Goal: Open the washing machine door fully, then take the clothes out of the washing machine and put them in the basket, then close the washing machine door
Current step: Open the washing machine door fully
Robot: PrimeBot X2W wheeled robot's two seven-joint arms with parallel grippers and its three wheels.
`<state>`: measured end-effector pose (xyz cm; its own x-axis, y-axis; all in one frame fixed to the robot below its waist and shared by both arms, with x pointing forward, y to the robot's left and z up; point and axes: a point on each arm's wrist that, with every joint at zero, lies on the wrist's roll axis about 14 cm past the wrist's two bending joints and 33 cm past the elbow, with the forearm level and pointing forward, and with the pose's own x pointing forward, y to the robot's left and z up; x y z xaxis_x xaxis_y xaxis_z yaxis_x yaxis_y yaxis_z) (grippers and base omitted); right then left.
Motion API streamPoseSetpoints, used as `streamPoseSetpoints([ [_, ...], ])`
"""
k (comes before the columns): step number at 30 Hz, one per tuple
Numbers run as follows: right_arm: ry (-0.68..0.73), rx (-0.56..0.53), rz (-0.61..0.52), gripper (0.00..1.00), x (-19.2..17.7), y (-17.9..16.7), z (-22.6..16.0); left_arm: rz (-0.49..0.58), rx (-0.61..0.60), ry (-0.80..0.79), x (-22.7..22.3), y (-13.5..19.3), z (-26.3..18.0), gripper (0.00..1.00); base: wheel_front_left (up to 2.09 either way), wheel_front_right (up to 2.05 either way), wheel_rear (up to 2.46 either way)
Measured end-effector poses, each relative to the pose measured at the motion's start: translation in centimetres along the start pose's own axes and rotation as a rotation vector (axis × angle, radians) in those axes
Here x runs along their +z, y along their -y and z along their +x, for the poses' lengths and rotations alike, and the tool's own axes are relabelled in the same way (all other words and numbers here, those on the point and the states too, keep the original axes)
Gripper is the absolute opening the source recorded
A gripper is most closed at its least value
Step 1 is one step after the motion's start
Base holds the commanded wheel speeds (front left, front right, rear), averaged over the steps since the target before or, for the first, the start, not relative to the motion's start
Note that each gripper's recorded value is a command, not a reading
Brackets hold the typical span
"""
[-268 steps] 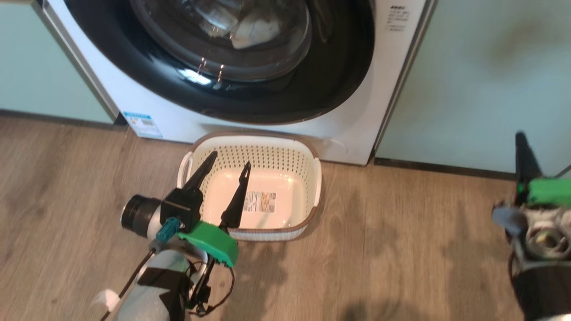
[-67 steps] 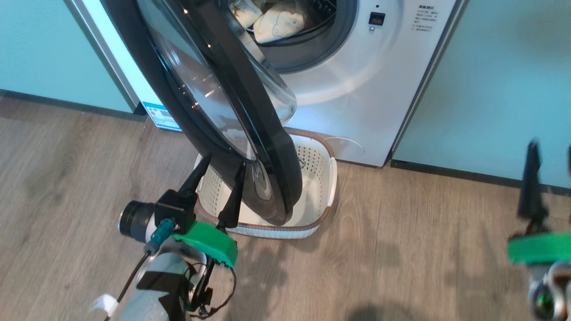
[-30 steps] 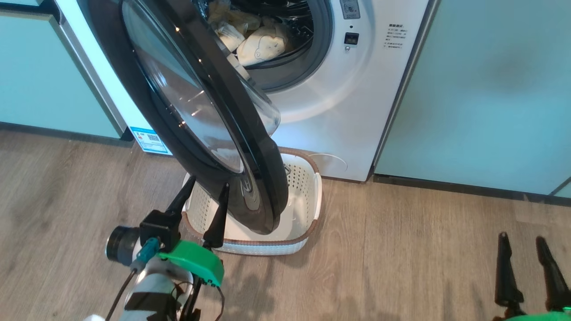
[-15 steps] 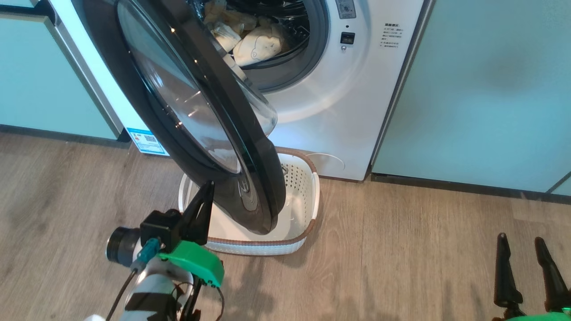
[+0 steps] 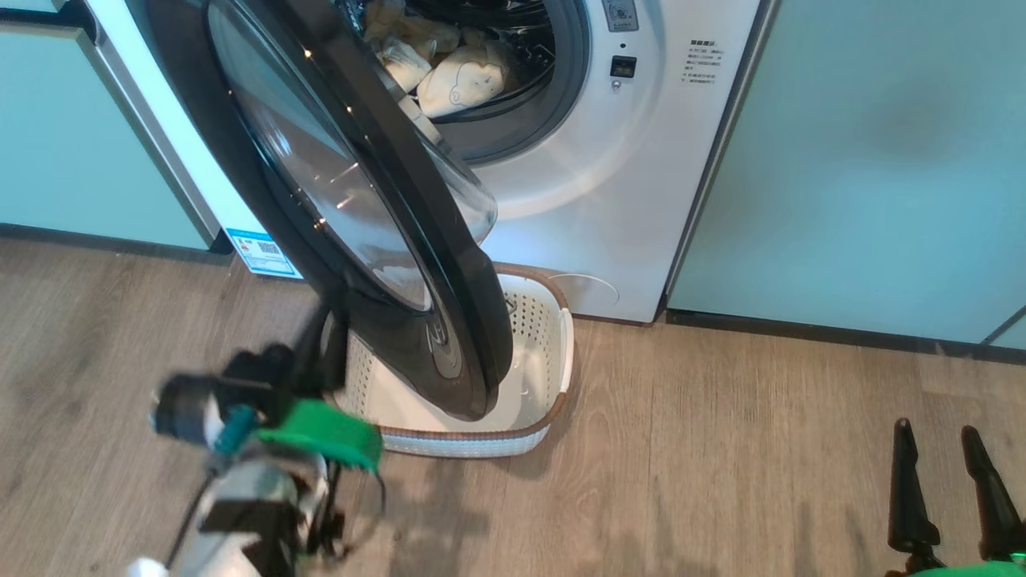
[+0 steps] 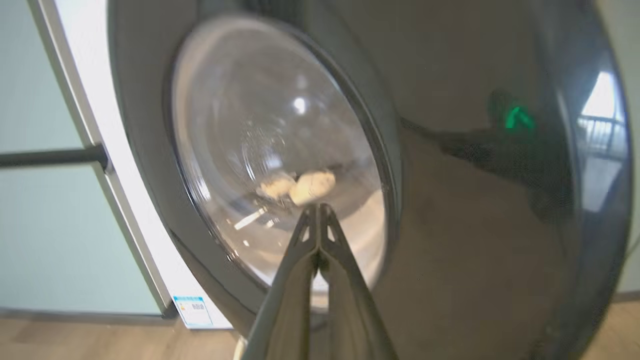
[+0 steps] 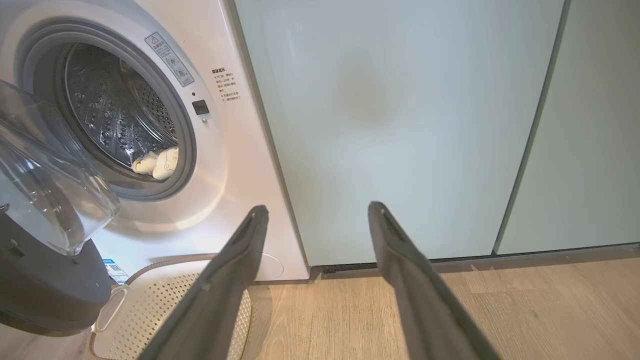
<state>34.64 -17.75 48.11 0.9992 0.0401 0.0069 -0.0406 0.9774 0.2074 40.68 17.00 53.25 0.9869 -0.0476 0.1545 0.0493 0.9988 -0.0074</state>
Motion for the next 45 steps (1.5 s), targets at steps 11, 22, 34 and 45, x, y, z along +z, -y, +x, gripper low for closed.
streamPoseSetpoints([
  [11,0.002,-0.002,-0.001,1.00,0.1,0.1,0.1,0.124,0.023,0.614,19.7,-0.1,1.6,0.00,0.00,0.00,0.00],
  [22,0.022,-0.012,-0.003,1.00,0.7,0.4,-0.4,-0.073,-0.427,0.601,21.0,12.2,-0.6,0.00,0.00,0.00,0.00],
  [34,0.024,-0.025,0.003,1.00,0.8,0.7,-1.0,-0.190,-0.648,0.097,10.7,19.0,-2.3,0.00,0.00,0.00,0.00],
  [45,0.024,-0.032,0.011,1.00,0.7,0.8,-1.3,-0.166,-0.574,-0.117,4.4,18.0,-1.3,0.00,0.00,0.00,0.00],
])
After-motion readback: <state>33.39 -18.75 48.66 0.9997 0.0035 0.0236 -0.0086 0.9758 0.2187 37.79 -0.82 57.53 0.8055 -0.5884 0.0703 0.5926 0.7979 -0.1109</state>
